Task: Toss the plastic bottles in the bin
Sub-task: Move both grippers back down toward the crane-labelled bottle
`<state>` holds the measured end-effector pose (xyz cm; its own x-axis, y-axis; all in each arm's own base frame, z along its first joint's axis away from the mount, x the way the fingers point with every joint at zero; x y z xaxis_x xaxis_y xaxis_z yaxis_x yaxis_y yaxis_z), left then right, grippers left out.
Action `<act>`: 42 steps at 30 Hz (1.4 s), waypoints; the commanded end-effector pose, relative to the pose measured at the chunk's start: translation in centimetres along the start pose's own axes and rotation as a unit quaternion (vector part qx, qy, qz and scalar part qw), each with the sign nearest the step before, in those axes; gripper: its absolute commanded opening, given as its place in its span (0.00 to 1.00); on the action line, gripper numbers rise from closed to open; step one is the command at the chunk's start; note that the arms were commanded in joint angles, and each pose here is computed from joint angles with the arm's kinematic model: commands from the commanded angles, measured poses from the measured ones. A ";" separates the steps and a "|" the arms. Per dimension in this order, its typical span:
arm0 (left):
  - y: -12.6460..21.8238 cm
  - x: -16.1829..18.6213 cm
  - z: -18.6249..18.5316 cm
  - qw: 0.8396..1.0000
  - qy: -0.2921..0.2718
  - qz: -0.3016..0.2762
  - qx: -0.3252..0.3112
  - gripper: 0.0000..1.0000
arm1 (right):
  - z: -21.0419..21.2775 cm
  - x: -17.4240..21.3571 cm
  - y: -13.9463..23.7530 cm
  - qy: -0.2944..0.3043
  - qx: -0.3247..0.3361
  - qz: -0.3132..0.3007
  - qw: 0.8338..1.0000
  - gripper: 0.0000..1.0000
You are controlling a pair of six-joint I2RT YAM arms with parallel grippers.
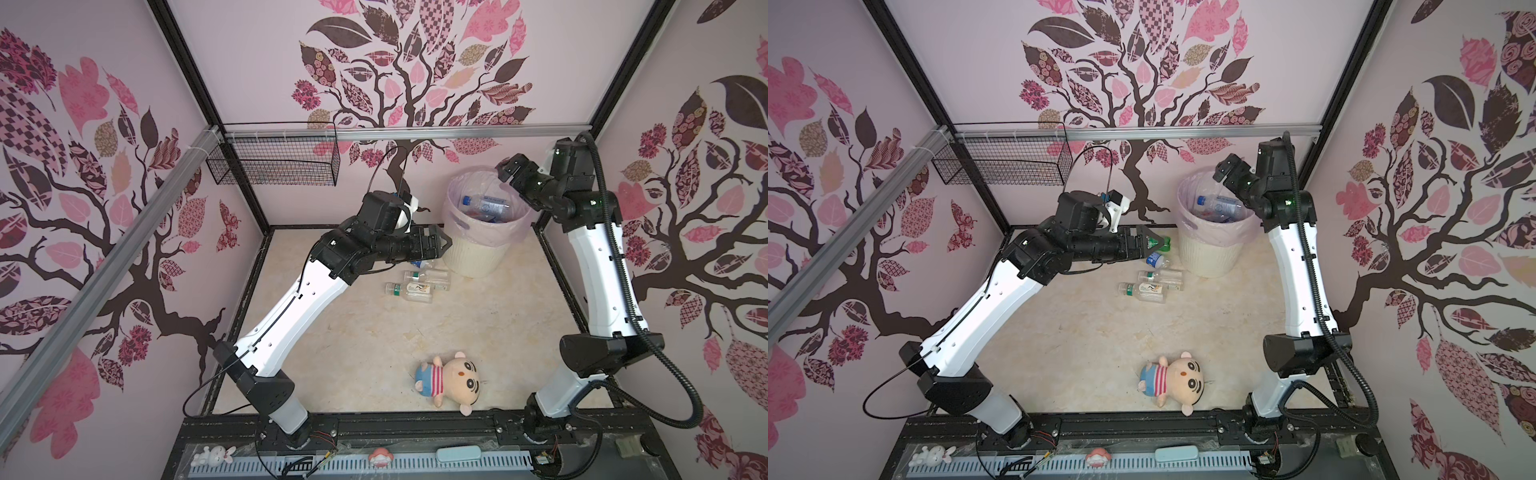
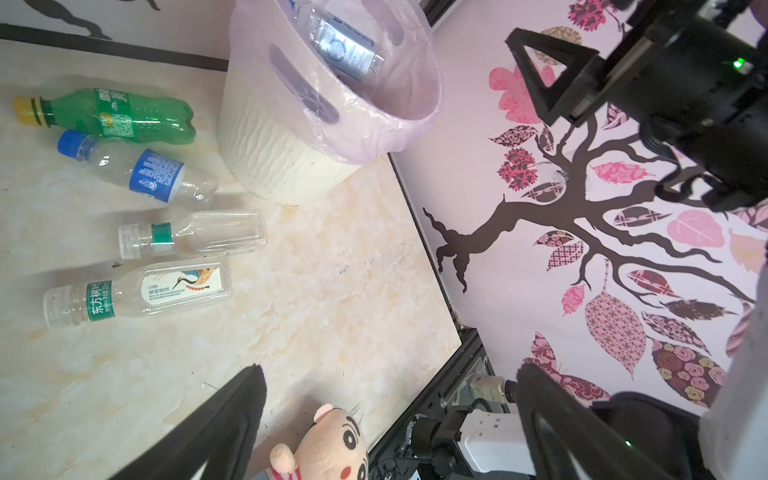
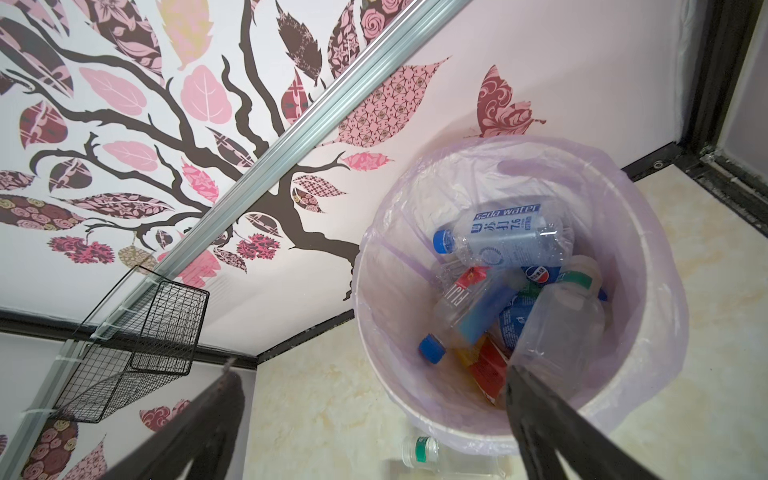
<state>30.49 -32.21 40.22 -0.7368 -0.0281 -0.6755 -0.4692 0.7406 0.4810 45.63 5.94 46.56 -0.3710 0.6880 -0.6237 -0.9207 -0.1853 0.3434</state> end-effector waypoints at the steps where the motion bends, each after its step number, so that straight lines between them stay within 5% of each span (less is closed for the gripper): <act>1: 0.8 -0.2 0.8 0.999 0.015 -0.025 -0.015 0.97 | 1.9 0.6 3.2 0.000 -0.037 0.005 0.999 1.00; 10: -1.3 1.7 5.1 0.994 0.076 -0.005 -0.076 0.97 | 0.9 8.5 4.5 0.027 -0.033 0.098 0.994 1.00; 27: -10.2 3.7 21.5 0.967 0.192 0.017 -0.167 0.97 | -7.3 21.7 6.6 0.078 0.033 0.265 0.961 1.00; 42: -18.4 5.5 27.6 0.966 0.201 0.069 -0.146 0.97 | -8.8 24.7 6.6 0.109 0.047 0.310 0.943 1.00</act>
<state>47.10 -25.96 10.69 -0.9118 -0.2696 -0.3098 -0.4058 0.4760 0.7802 29.98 15.55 27.01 -0.8541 0.3341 -0.3987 -0.5151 -0.4372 0.7372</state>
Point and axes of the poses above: each gripper's point midway between its finger pads, its own y axis back along the fingers, its own z axis along the line the jaws close on, x = y × z, the point moved 1 cm from there along y, back along the fingers, and after that the axes turned 7 degrees about -y, right-handed, at the moved point
